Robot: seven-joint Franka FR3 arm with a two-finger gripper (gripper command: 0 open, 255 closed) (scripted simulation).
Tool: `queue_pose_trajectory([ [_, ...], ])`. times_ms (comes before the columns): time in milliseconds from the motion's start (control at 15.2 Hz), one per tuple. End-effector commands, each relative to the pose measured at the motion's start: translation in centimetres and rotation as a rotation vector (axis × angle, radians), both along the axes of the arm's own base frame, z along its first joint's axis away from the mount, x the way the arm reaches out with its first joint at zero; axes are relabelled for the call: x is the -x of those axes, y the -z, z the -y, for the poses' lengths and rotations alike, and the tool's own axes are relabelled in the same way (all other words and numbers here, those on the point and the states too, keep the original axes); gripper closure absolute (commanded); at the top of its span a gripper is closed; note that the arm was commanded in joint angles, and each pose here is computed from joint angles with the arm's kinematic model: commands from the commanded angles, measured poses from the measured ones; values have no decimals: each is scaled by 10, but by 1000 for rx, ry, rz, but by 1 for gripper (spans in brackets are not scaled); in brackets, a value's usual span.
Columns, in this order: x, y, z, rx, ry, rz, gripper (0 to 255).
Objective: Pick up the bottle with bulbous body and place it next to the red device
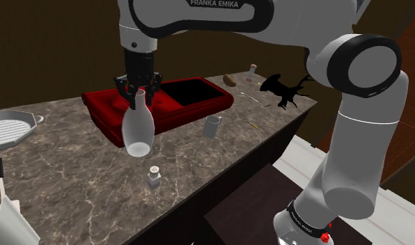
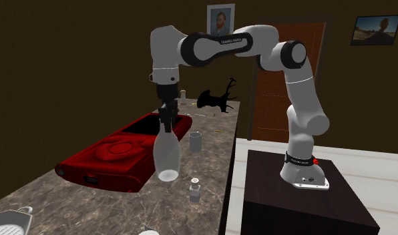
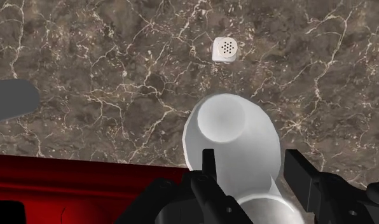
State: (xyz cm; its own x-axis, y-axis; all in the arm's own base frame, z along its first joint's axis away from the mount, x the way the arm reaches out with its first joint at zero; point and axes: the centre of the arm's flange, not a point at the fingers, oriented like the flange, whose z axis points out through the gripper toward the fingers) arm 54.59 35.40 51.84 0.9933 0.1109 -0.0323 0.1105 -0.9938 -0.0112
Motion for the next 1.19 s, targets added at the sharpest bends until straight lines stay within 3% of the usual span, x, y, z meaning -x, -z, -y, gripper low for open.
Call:
queue_pose_trajectory([
  [0, 0, -12, 0, 0, 0, 0, 255],
  [792, 0, -75, 0, 0, 0, 0, 255],
  [1122, 8, -92, 63, 0, 0, 0, 255],
])
